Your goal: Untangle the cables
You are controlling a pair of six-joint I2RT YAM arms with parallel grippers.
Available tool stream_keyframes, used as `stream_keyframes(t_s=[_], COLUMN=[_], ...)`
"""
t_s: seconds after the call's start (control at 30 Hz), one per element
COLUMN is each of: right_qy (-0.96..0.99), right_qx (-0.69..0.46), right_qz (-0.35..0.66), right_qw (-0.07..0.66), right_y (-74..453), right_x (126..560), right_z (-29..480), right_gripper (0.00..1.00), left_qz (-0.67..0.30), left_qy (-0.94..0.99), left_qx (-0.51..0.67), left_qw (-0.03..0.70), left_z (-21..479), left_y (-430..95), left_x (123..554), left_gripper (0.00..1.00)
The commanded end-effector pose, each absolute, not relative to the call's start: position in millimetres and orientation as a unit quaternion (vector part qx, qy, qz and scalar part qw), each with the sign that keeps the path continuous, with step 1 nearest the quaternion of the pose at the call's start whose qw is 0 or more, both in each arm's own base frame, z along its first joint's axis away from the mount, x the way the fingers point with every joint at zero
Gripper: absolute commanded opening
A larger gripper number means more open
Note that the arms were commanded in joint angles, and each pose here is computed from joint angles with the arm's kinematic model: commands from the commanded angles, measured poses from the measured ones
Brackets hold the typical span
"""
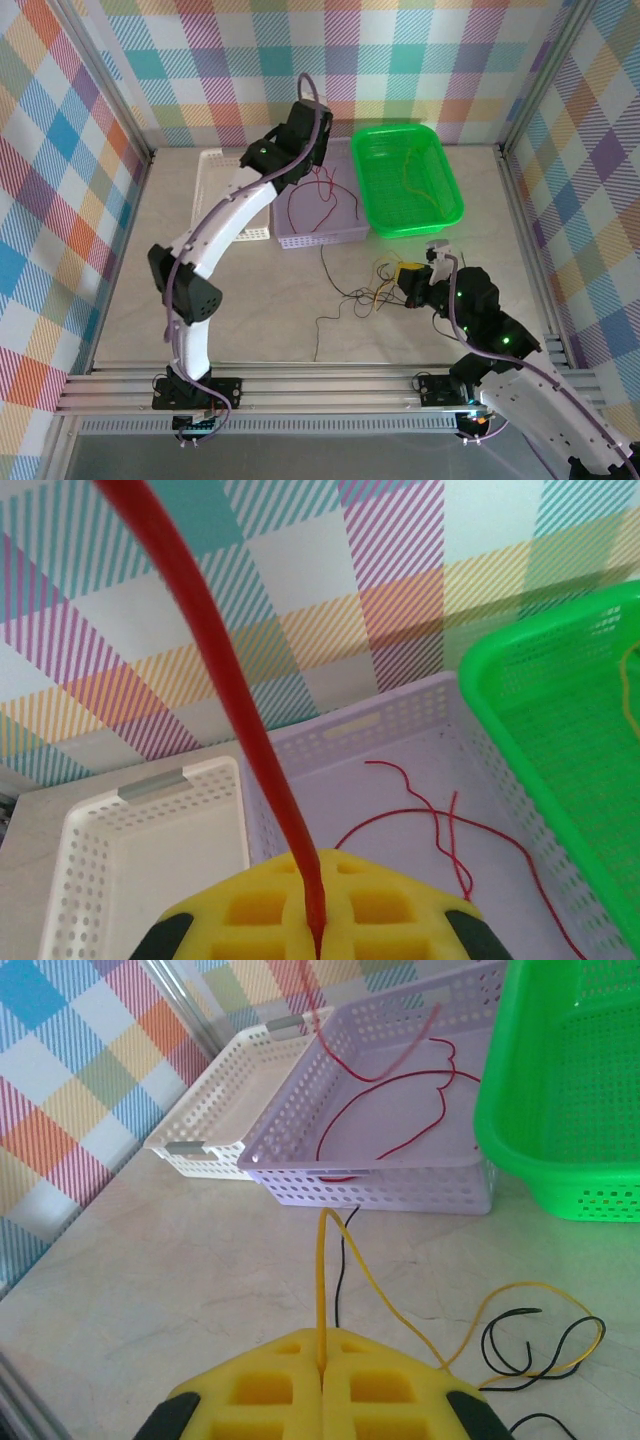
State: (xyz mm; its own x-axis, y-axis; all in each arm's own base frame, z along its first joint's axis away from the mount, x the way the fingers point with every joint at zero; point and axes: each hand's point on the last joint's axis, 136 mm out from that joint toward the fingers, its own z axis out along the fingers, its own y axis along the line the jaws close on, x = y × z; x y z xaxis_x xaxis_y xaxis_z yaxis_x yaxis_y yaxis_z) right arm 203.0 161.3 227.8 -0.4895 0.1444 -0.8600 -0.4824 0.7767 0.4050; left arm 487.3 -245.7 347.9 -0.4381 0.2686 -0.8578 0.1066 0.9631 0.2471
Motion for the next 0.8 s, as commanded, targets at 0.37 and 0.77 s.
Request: stream_keyframes(t_s=[0.37,0.77], right_qy=[0.765,0.764], right_qx=[-0.130,-0.134], right_qz=[0.375,0.380], right_qw=[0.507,0.503], right_y=[159.9,157.8], right_x=[170.6,163.3], right_z=[291.9,295.6], right_gripper=[0.00,0.00], left_qz=[0.160,0.128], left_qy=[0.890,0.934], left_qx=[0.121,0.118], left_qw=[0.409,0.311], left_z=[183.3,96.1], left_y=[-253.7,-256.4], left_x=[549.6,535.8], left_gripper=[0.00,0.00])
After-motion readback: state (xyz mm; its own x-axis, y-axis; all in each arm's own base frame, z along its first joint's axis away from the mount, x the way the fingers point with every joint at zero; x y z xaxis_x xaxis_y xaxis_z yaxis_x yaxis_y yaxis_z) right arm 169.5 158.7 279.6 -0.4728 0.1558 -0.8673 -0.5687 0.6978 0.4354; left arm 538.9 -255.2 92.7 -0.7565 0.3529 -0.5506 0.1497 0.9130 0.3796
